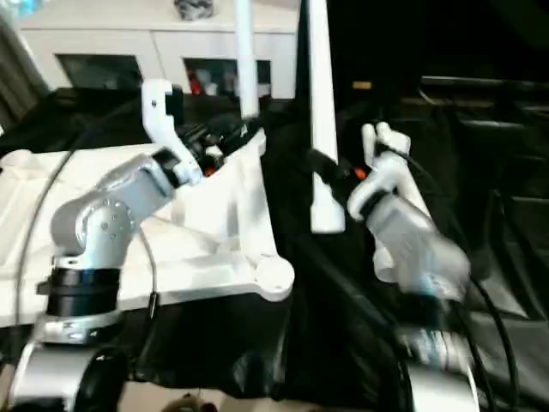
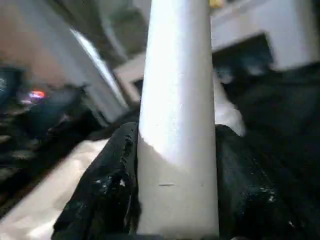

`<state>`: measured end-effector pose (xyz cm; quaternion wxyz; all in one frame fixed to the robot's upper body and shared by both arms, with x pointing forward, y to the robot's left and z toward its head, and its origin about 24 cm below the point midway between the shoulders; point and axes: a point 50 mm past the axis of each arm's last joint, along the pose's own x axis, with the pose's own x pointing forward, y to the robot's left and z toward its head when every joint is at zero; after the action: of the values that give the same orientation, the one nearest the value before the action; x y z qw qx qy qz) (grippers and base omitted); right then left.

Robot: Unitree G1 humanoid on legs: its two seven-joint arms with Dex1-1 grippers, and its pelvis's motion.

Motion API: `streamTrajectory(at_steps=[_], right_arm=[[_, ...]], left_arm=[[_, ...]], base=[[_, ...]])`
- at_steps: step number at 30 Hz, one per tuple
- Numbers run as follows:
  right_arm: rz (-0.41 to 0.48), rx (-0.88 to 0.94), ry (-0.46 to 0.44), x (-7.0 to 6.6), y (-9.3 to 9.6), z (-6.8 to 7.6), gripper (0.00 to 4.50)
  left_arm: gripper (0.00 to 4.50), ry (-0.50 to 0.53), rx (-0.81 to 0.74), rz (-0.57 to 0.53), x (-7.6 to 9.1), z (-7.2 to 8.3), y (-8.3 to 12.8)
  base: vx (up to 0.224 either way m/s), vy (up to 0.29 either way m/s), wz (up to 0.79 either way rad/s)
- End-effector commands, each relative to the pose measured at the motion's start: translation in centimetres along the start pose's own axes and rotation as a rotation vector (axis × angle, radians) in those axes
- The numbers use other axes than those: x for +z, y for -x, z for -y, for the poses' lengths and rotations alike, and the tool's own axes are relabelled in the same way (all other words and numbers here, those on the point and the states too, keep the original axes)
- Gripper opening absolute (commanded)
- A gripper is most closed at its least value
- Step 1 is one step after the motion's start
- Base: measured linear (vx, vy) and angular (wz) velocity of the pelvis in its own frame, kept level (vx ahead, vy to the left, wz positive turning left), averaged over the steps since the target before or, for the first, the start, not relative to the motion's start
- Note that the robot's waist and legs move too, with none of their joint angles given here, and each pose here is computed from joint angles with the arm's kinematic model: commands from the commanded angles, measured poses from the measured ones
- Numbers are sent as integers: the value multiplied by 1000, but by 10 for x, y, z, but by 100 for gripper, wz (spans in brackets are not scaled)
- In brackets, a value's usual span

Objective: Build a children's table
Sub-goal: Pick table leg

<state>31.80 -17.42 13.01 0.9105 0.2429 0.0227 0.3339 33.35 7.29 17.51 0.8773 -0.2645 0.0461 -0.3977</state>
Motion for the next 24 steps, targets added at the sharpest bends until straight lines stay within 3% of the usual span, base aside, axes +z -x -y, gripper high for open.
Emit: streamTrajectory(at_steps=[1, 6, 9, 11, 18, 24], right_arm=[[18, 153, 11, 7, 6, -20, 183], [2, 277, 2, 5, 10, -38, 183], [-48, 324, 9, -3, 9, -47, 183], [-55, 329, 8, -5, 8, -48, 183], [-57, 327, 17, -3, 4, -49, 183], [-118, 312, 153, -13, -11, -62, 183]], left_arm=[[325, 88, -28, -21, -1, 6, -3], [325, 173, -98, -40, -4, 21, -7], [325, 237, -190, -32, -5, 37, -7], [350, 259, -225, -21, -4, 42, -5], [400, 270, -191, -33, -3, 38, -2], [401, 248, -56, -51, -6, 32, -8]], base=[[0, 0, 0], [0, 0, 0], [0, 0, 0], [0, 0, 0], [0, 0, 0], [0, 0, 0]])
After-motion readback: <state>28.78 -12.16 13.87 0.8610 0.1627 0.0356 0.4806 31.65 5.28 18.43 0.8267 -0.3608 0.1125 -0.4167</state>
